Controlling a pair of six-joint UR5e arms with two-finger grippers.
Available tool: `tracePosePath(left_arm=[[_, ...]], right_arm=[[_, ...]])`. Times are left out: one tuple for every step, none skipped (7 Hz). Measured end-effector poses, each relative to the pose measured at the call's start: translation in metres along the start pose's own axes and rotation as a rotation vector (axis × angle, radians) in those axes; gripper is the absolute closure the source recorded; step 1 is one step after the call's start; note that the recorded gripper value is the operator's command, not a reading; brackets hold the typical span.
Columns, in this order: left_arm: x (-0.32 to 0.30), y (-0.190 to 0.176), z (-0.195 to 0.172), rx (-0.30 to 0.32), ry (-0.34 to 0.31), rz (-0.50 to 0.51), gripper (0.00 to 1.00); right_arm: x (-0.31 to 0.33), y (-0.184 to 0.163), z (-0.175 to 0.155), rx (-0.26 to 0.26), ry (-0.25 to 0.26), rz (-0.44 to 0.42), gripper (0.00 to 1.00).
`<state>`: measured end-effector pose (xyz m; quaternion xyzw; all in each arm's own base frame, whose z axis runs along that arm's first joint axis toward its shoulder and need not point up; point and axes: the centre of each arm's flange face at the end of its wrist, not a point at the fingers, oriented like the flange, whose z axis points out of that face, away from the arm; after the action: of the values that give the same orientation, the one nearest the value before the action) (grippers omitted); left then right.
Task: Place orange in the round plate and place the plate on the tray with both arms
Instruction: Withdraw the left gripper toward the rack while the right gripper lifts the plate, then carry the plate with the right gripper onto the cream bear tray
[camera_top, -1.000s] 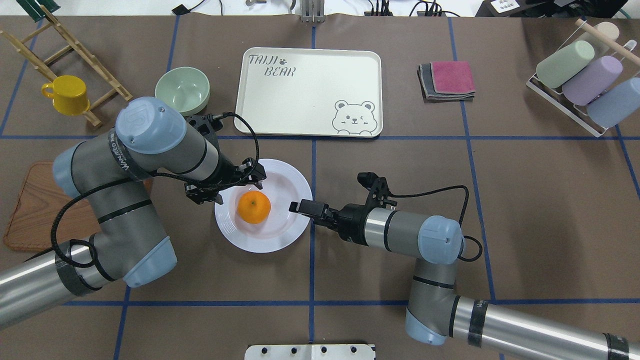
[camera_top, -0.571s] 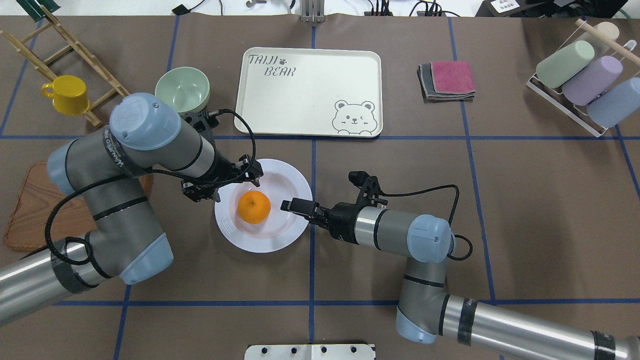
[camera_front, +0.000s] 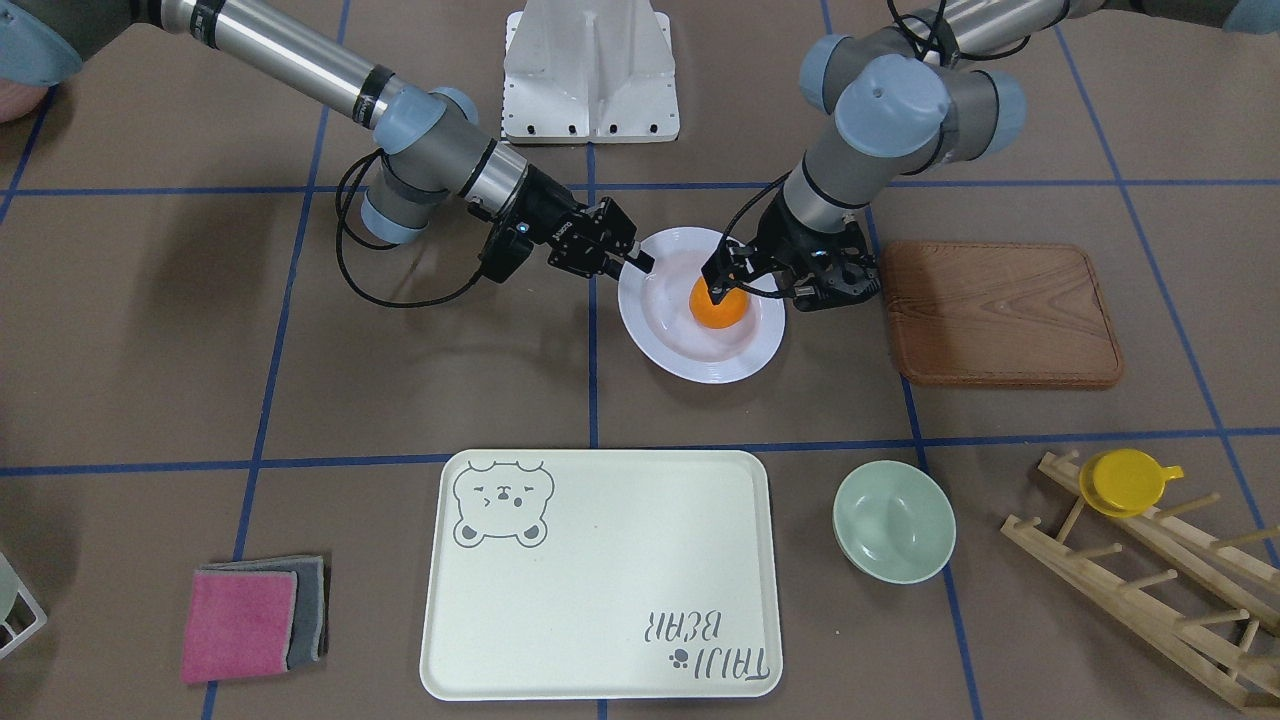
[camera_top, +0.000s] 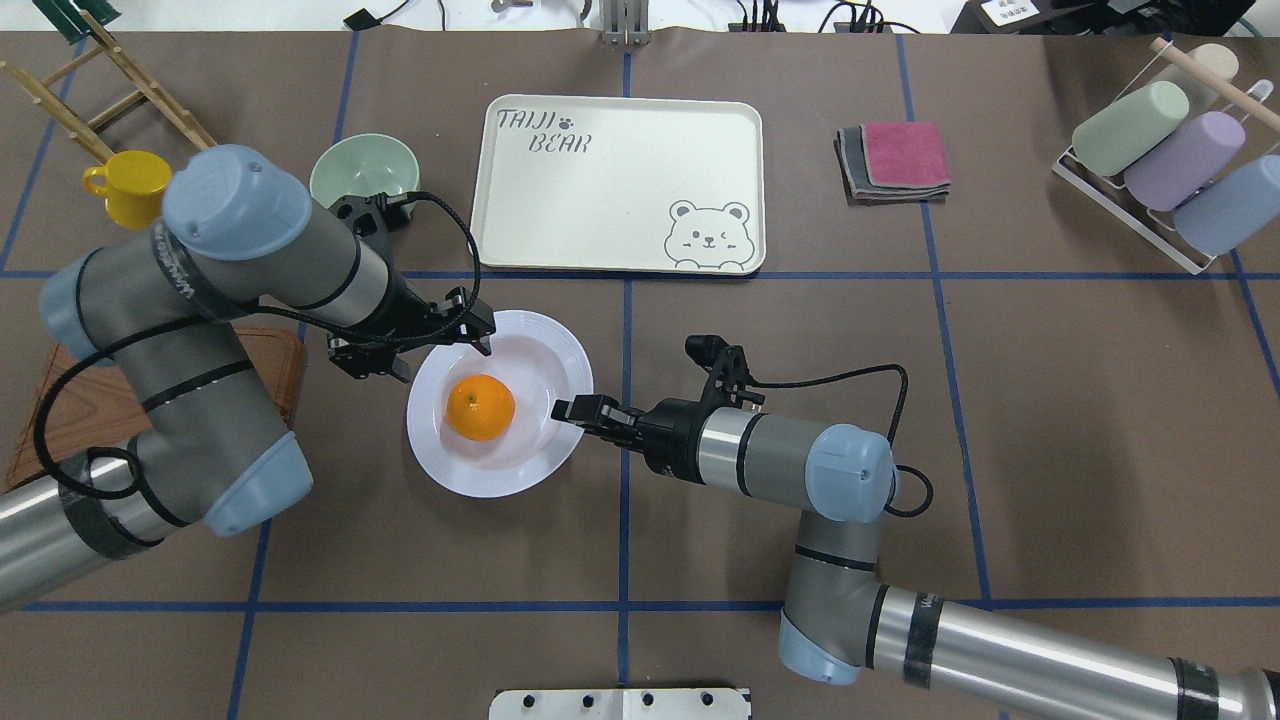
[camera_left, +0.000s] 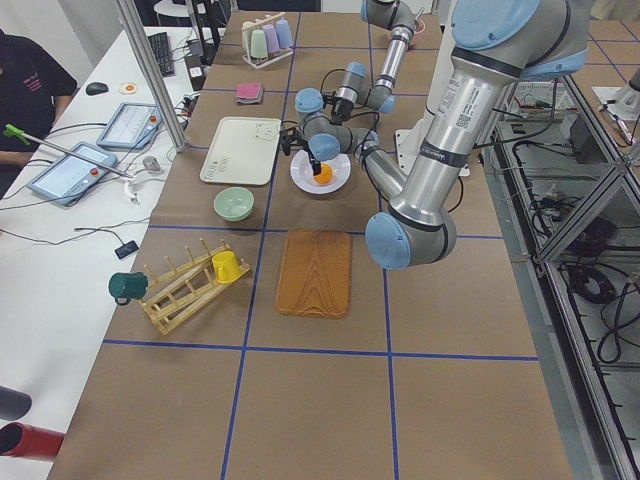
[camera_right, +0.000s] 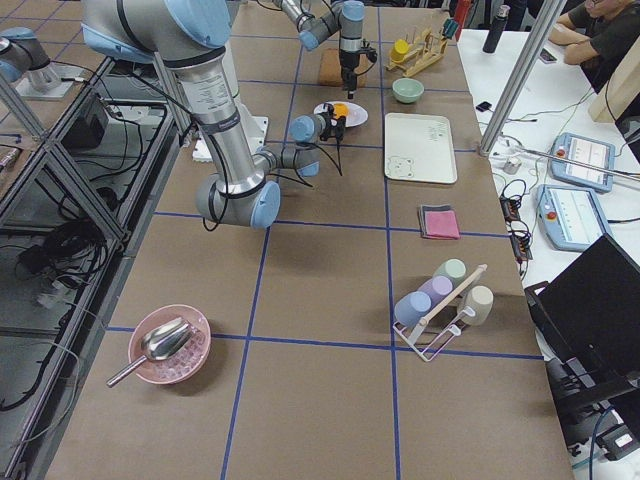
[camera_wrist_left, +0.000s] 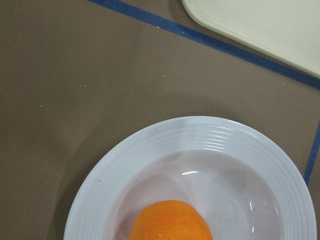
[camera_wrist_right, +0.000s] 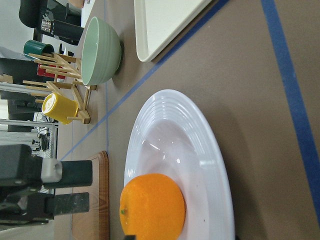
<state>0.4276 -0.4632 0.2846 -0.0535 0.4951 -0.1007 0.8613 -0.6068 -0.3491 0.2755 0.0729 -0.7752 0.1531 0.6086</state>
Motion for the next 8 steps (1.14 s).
tracePosePath(left_arm=[[-0.022, -0.019, -0.029, -0.016, 0.019, 0.033, 0.02], [-0.041, -0.037, -0.057, -0.027, 0.042, 0.06, 0.02], [-0.058, -0.046, -0.076, -0.026, 0.055, 0.085, 0.02], [-0.076, -0.053, -0.093, -0.011, 0.059, 0.113, 0.02], [-0.102, -0.061, -0.11, 0.018, 0.053, 0.154, 0.02], [-0.134, -0.072, -0.124, 0.048, 0.032, 0.211, 0.02], [-0.165, -0.083, -0.132, 0.07, 0.004, 0.267, 0.02], [-0.188, -0.091, -0.137, 0.083, -0.02, 0.308, 0.02]], right_arm=[[-0.006, -0.001, -0.001, 0.0, -0.011, 0.002, 1.0], [-0.01, -0.001, -0.002, 0.001, -0.019, 0.004, 1.0], [-0.013, -0.002, -0.003, 0.003, -0.026, 0.014, 1.0], [-0.02, -0.006, -0.004, 0.009, -0.039, 0.036, 1.0], [-0.033, -0.017, -0.006, 0.032, -0.063, 0.08, 1.0], [-0.051, -0.04, -0.007, 0.088, -0.099, 0.149, 1.0], [-0.069, -0.075, -0.008, 0.175, -0.14, 0.229, 1.0], [-0.08, -0.112, -0.007, 0.276, -0.169, 0.314, 1.0]])
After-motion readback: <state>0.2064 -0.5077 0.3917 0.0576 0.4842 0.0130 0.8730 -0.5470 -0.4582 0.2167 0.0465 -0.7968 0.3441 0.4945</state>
